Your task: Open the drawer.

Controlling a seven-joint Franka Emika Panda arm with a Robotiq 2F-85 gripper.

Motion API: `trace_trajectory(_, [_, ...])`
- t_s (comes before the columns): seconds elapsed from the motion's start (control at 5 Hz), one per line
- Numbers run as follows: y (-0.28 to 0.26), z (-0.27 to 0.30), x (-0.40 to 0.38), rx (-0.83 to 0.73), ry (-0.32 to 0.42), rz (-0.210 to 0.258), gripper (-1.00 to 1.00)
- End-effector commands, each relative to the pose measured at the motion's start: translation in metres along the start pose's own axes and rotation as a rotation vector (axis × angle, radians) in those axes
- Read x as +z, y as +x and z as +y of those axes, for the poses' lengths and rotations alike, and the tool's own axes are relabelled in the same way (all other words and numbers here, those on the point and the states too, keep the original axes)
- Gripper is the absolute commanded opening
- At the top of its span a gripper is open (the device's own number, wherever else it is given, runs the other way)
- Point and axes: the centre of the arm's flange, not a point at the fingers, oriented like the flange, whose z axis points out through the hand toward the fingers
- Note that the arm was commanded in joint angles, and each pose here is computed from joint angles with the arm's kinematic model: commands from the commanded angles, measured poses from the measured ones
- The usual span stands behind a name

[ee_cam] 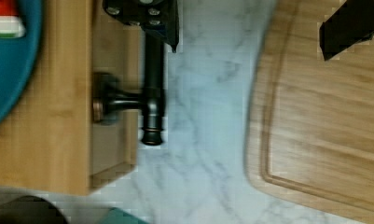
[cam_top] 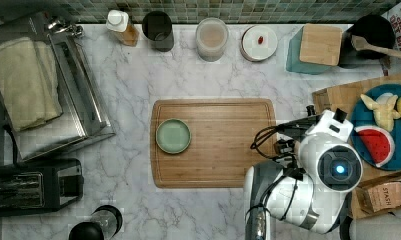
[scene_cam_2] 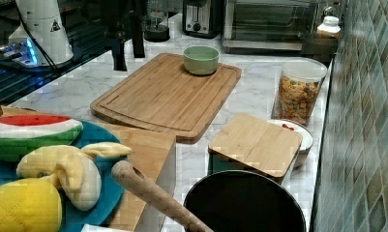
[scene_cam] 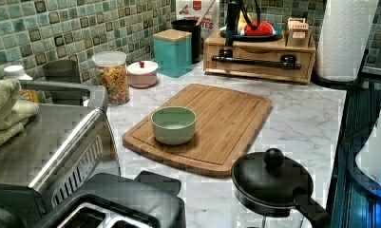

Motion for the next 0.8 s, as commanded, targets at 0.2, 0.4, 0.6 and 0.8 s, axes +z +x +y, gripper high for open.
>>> trace_trajectory(0.2, [-0.028,0.011,0.026,-0.124,-0.027,-0.045,1.00])
trace_trajectory(0.4, [-0.025,0.016,0.040,-0.127,-0.066,-0.099,1.00])
trace_trajectory(0.6, [-0.028,0.022,0.050,-0.073,-0.101,-0.140,1.00])
trace_trajectory(0.8, [-0.035,0.030,0.062,-0.018,-0.101,-0.110,1.00])
